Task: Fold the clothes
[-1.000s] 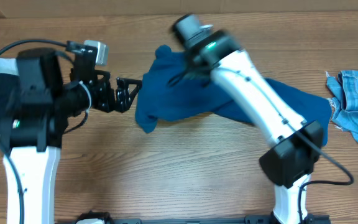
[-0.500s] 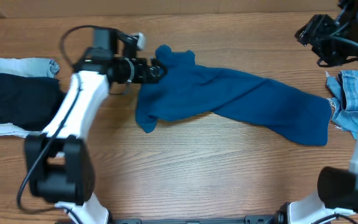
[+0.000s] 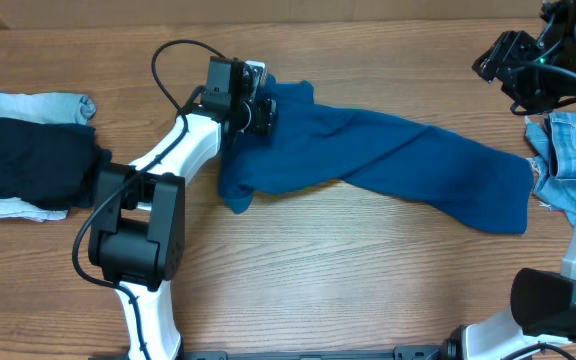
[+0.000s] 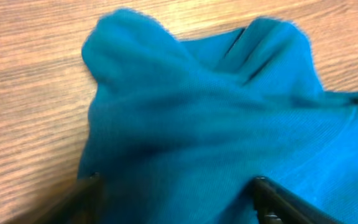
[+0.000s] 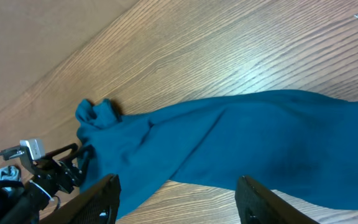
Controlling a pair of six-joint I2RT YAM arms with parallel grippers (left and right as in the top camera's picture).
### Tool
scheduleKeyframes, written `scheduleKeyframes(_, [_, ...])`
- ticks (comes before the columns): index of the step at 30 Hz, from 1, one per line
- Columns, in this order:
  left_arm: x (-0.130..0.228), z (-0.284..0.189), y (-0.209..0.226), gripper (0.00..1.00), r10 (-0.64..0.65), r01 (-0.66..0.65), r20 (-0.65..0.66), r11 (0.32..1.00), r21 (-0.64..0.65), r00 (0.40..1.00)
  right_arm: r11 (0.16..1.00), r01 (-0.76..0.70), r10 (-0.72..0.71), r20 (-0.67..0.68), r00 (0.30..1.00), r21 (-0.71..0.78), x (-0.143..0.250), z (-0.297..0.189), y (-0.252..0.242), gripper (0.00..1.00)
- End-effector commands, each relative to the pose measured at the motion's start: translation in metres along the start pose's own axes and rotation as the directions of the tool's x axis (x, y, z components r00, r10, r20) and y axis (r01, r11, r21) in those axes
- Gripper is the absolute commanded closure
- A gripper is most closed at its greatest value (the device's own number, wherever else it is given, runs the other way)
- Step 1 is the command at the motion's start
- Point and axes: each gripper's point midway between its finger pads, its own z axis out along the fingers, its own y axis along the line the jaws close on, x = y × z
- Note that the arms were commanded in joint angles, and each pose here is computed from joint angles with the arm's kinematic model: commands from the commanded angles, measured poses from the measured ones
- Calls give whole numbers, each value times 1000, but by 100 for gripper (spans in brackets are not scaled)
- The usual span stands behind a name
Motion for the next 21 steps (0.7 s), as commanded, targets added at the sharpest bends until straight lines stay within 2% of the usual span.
scheduleKeyframes(1, [6, 7, 6, 9, 31, -32, -20, 998, -60, 999, 1000, 20, -20, 11, 1000, 10, -2, -3, -1, 37])
scheduleKeyframes(2, [4, 5, 18, 9, -3, 2, -9, 993, -116, 1000, 1000, 19, -19, 6, 1000, 12, -1, -3, -2, 36])
scheduleKeyframes(3, [-5, 3, 24, 5, -64, 67, 29, 991, -113, 998, 1000, 18, -18, 5, 1000, 17, 0, -3, -3, 36])
scheduleKeyframes(6, [-32, -2, 31, 5, -182, 183, 130, 983, 3, 975, 999, 28, -29, 1, 1000, 21, 1, -3, -3, 36])
scheduleKeyframes(8, [-38, -2, 35, 4, -217, 215, 153, 976, 31, 964, 999, 31, -31, -4, 1000, 23, 2, -3, -4, 36])
scheduleKeyframes(13, [-8, 30, 25, 14, -233, 226, 64, 969, 103, 970, 999, 29, -28, -25, 999, 31, 7, -3, -6, 36])
scheduleKeyframes(16, [-8, 34, 25, 20, -235, 226, 70, 968, 112, 970, 999, 27, -25, -45, 999, 39, 12, -3, -8, 36])
scheduleKeyframes(18, [-15, 33, 25, 29, -246, 234, 95, 965, 121, 965, 999, 26, -24, -47, 999, 40, 13, -3, -8, 36])
scheduleKeyframes(21, [-27, 28, 18, 64, -245, 224, 117, 959, 173, 962, 999, 26, -24, -49, 999, 41, 13, -3, -9, 36])
